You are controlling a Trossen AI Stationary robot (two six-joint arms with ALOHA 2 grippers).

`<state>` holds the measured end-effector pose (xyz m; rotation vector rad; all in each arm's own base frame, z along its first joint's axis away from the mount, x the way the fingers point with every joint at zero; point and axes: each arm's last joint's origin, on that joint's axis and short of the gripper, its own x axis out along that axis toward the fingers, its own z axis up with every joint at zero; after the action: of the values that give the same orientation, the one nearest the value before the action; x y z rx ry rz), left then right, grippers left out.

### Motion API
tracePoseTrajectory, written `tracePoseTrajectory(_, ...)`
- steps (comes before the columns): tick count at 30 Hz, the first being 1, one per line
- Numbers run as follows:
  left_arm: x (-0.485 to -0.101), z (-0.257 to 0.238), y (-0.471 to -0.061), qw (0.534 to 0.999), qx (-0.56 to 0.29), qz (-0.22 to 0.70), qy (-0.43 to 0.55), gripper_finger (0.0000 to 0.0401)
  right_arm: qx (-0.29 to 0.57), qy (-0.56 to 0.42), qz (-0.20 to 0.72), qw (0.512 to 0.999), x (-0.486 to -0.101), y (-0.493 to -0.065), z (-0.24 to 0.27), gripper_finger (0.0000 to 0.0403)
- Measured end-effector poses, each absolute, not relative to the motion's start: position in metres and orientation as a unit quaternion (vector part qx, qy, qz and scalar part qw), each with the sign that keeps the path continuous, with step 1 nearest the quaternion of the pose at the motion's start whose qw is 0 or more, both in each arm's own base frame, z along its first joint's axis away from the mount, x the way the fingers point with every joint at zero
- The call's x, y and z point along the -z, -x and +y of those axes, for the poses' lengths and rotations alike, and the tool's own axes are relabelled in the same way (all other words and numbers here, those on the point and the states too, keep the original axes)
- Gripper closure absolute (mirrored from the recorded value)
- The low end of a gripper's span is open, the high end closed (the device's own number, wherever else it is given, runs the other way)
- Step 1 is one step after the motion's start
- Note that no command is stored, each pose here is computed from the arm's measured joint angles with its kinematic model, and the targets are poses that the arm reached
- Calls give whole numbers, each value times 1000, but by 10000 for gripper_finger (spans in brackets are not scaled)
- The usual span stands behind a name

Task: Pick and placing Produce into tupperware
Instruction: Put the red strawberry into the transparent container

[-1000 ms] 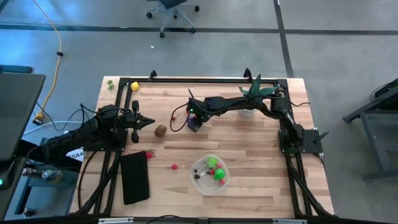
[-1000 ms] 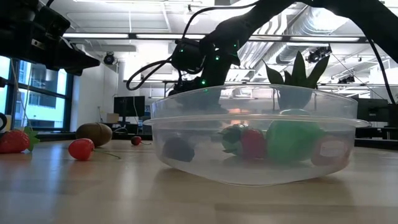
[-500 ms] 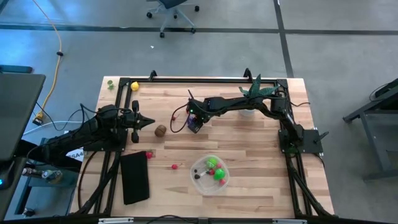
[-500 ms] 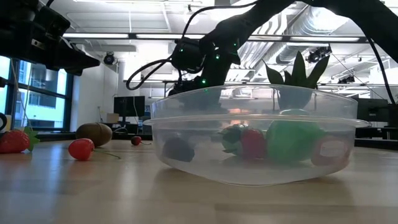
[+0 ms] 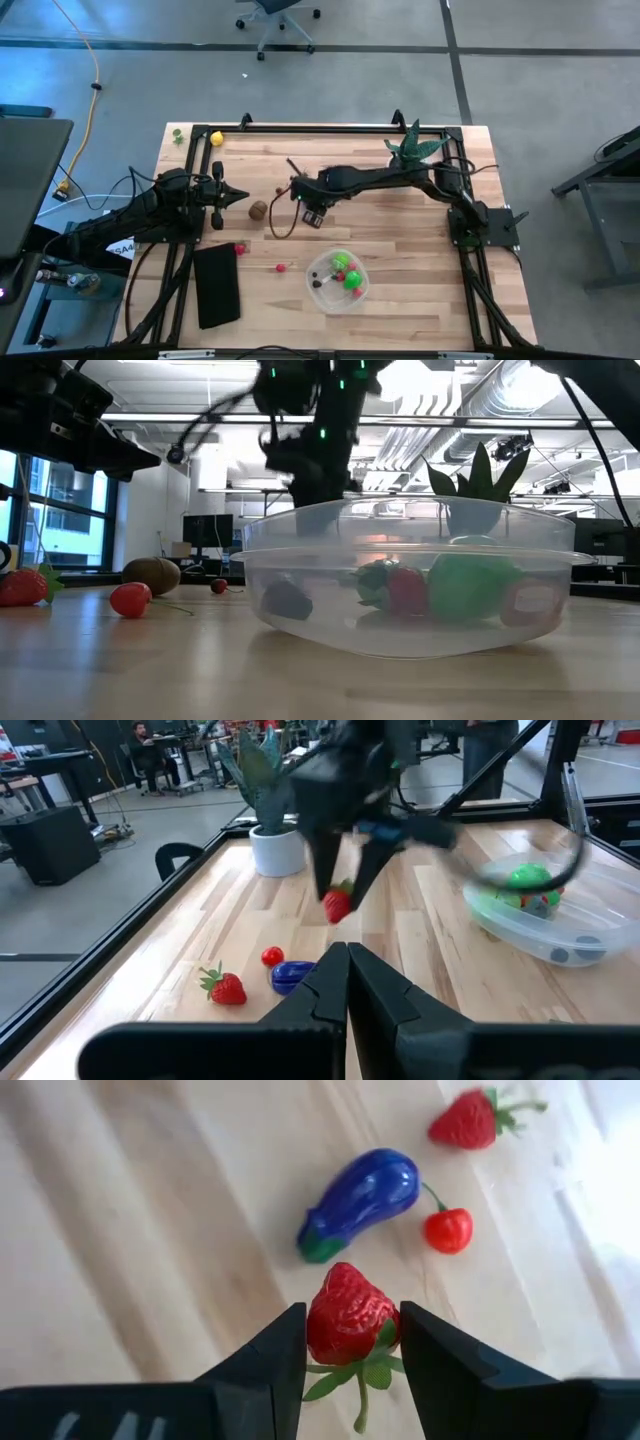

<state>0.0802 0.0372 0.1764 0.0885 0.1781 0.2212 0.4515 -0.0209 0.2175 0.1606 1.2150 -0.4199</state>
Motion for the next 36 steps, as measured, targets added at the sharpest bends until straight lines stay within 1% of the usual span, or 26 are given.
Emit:
tracePoseTrajectory(4,-176,37,-80,989,-110,89,-44,400,180,-50,541,820,-248,-443,6,270)
tracePoseTrajectory(7,-176,37,-80,989,-110,89,-44,400,180,-43,519,834,-270,-428,26,270)
tracePoseTrajectory(12,-176,37,-80,989,-110,89,-44,400,180,-50,494,849,-291,-392,64,270)
tracePoseTrajectory(15,-176,37,-80,989,-110,89,-44,400,166,-71,483,857,-294,-371,84,270)
tracePoseTrajectory(19,-176,37,-80,989,-110,89,-44,400,118,-106,471,868,-284,-354,108,270)
tracePoseTrajectory(23,-176,37,-80,989,-110,89,-44,400,60,-124,474,870,-259,-349,124,270)
tracePoseTrajectory(27,-176,37,-80,989,-110,89,-44,400,8,-122,459,880,-241,-351,129,270)
tracePoseTrajectory(31,-176,37,-80,989,-110,89,-44,400,-21,-110,446,888,-230,-355,131,270)
tracePoseTrajectory(36,-176,37,-80,989,-110,89,-44,400,-48,-94,452,886,-213,-366,131,270)
